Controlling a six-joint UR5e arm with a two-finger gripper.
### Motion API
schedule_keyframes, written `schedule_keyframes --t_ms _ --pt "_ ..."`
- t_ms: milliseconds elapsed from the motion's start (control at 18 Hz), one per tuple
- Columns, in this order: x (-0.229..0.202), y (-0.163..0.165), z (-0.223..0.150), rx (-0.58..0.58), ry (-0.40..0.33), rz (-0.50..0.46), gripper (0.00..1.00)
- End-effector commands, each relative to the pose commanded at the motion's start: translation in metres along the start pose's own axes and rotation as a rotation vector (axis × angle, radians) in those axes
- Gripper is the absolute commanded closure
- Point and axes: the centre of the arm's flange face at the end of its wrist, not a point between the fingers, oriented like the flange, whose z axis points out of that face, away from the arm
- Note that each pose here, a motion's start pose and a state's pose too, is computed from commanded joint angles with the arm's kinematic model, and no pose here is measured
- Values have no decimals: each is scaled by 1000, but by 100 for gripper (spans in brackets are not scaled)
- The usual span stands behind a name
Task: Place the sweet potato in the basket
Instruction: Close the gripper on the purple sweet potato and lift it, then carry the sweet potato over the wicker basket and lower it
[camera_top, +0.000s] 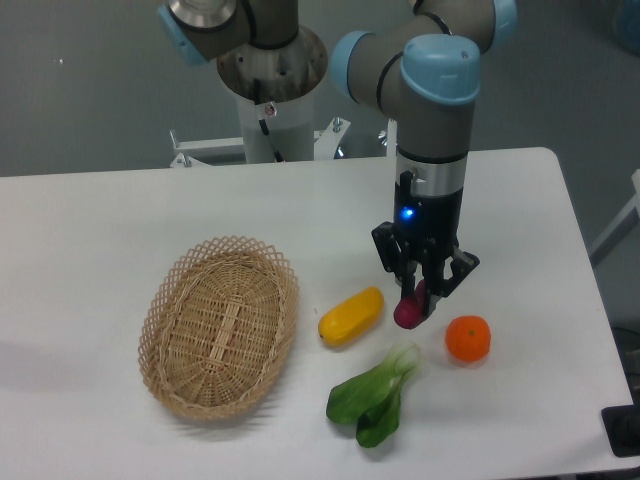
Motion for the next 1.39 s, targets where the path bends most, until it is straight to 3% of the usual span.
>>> schedule_keyframes --t_ms 278,611,889,1389 --pt "5 1 4 -3 12 -20 79" --pt "23 -21 13 1 35 -34 79" --pt "49 -46 26 4 63 -99 79" --pt "162 -103 62 -144 113 -55 79"
